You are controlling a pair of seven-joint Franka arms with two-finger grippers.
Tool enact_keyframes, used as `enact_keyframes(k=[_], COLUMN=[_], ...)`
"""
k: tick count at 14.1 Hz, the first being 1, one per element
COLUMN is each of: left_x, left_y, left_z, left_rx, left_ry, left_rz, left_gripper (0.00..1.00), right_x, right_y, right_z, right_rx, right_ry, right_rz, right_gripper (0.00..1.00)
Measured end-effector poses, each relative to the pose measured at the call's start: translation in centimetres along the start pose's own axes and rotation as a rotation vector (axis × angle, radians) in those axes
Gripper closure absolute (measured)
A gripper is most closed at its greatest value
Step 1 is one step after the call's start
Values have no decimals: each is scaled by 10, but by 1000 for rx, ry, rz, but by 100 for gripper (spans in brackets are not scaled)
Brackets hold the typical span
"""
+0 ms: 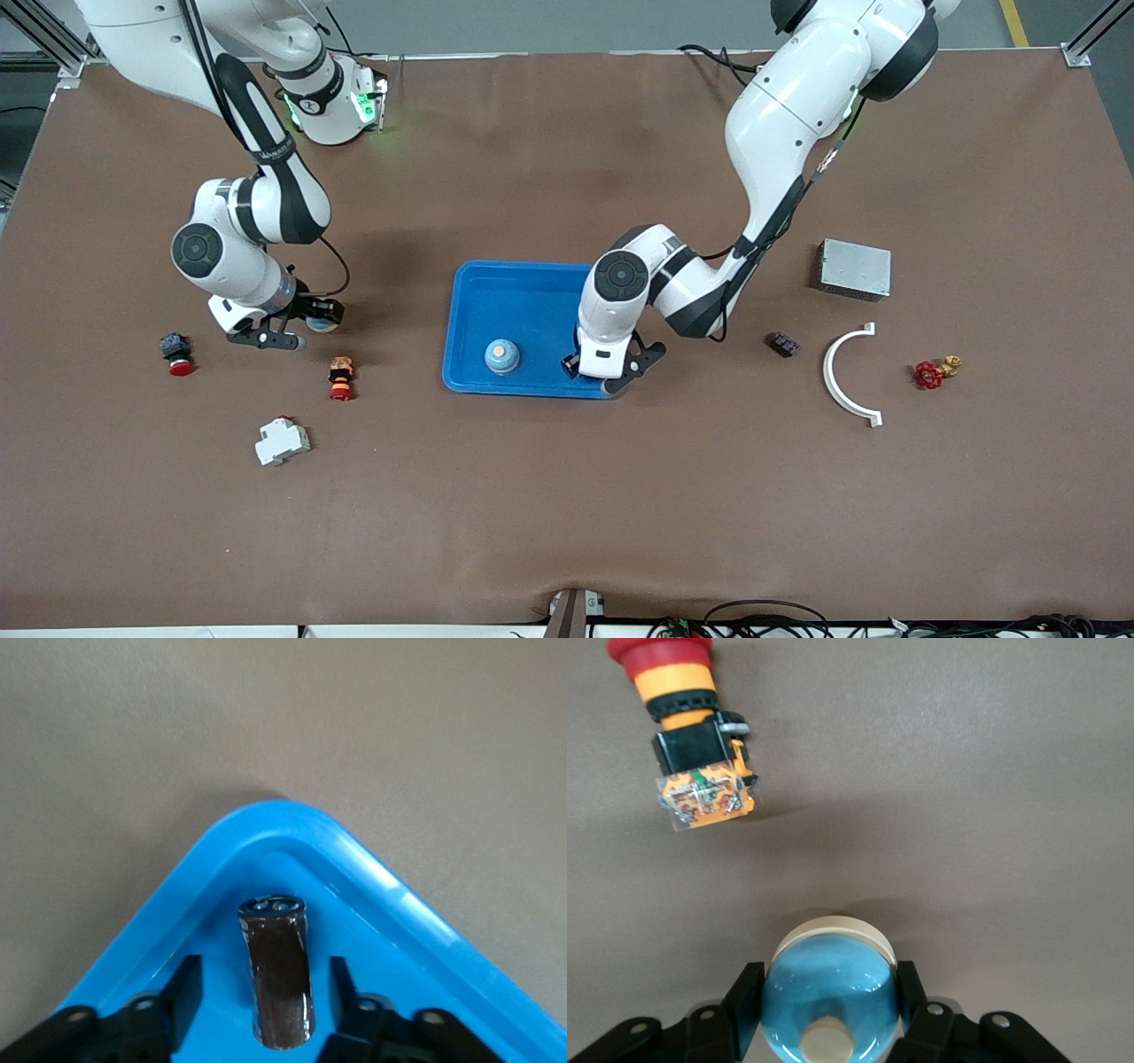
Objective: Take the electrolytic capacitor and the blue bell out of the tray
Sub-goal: 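Place the capacitor by the arc while the right gripper sets the bell down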
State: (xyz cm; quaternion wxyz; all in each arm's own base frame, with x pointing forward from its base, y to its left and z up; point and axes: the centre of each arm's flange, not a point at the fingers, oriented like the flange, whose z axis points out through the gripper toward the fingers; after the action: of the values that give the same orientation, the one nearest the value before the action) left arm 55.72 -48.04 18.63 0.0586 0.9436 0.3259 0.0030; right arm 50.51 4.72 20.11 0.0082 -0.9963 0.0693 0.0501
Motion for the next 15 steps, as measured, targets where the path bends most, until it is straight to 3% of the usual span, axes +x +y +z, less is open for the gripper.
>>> enact_keyframes(k=[1, 3, 4, 6, 11, 15], left_x=[-1, -2, -2, -1, 8, 59], left_y=[0, 0, 0, 2, 14, 1], left_z=[2, 2, 2, 0, -60, -146], left_rx=[0, 0, 0, -6, -2, 29], left_ry=[-1, -2, -1, 0, 31, 43], left_rz=[1, 2, 2, 1, -5, -101], left_gripper=[38, 52, 53, 71, 70, 70], right_x=[0, 0, 0, 1, 5, 7], right_y=[0, -1, -1, -1, -2, -3], right_z=[2, 3, 3, 4, 11, 13], right_rx=[0, 0, 0, -1, -1, -1], right_ry=[-2, -4, -4, -2, 20, 22], right_rz=[1, 0, 0, 0, -2, -2], right_gripper=[35, 35, 35, 35, 35, 35])
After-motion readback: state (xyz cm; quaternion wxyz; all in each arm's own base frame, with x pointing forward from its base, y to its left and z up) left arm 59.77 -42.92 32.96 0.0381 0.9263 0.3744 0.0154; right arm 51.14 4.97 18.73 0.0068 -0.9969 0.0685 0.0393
